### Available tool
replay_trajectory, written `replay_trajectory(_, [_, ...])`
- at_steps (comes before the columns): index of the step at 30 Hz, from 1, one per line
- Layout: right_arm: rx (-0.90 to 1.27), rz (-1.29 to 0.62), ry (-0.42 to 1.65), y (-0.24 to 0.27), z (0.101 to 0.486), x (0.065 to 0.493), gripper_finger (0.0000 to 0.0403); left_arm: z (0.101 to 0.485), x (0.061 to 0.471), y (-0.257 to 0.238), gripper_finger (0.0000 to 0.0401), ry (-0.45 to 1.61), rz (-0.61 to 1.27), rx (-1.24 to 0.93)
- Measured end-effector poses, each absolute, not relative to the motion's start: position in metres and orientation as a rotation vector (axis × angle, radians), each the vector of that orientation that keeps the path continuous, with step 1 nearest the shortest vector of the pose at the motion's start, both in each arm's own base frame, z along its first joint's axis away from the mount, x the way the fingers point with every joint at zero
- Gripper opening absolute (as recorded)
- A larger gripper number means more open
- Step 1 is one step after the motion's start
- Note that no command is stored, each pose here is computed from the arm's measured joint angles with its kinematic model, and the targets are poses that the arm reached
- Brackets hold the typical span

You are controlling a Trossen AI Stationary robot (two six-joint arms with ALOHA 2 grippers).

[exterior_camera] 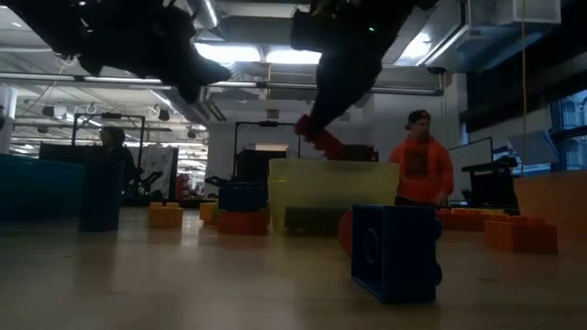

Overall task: Sort blocks by size
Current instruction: Put the red 8 stud game piece into the yellow bin

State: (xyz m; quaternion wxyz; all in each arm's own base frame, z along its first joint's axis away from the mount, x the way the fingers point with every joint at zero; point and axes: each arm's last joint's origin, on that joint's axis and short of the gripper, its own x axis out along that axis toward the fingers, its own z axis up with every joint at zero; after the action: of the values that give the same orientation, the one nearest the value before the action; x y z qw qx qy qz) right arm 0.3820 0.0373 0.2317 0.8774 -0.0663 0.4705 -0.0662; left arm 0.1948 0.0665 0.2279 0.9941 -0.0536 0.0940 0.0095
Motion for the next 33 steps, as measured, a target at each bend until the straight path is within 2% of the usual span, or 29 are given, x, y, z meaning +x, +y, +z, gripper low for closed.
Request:
replay_trajectory(13, [-0.130, -0.139, 0.926, 0.038, 0.235, 0.386, 0.0143, 0.198, 0.257, 0.034, 0.0001, 0.017, -0.189, -0.018])
replay_trajectory(24, [-0.136, -0.172, 0.870, 0.037, 0.239, 0.390, 0.0143, 0.175, 0.308, 0.024, 0.0001, 0.072, -0.223, 0.044])
replay_trajectory(33, [-0.155, -0.171, 0.970, 0.037, 0.233, 0.382, 0.0143, 0.157, 0.309, 0.033, 0.0001, 0.216, -0.166, 0.004])
